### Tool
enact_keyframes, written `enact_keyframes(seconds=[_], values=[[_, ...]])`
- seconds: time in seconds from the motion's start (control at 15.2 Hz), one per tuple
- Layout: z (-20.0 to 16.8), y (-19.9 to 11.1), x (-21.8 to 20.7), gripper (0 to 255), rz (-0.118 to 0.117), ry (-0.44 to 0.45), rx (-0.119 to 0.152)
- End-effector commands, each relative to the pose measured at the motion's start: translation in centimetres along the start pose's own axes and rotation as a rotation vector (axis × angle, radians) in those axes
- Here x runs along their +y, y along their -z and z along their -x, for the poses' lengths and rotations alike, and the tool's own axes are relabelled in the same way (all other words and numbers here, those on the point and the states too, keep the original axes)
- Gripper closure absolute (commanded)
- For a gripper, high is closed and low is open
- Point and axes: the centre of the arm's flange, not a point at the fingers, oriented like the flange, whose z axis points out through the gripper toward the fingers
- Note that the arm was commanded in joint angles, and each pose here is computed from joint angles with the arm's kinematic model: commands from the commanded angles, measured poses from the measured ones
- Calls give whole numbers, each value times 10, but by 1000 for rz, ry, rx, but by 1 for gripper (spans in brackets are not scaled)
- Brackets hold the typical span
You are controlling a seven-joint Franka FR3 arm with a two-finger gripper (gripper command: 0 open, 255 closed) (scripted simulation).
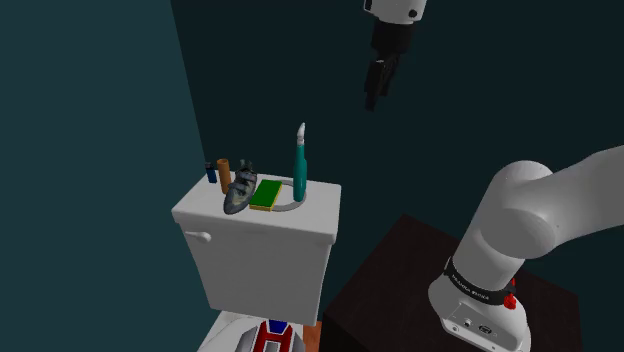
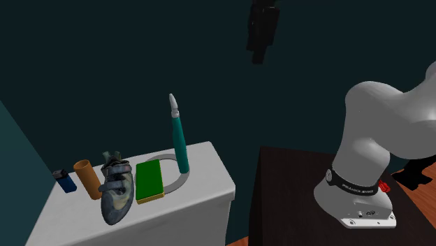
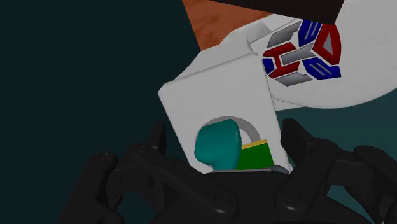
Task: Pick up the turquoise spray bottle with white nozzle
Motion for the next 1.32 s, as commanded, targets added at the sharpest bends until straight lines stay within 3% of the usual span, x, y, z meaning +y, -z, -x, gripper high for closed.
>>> enact_keyframes(seconds=[0.0, 0.53, 1.06, 1.12, 1.25], values=[[0, 0, 0, 0, 0, 0, 0], [-90, -53, -40, 0, 22, -423, -49], [-186, -112, -40, 0, 44, -847, -98], [-196, -119, -37, 0, 47, -893, -103], [-195, -129, -38, 0, 47, -893, -103]])
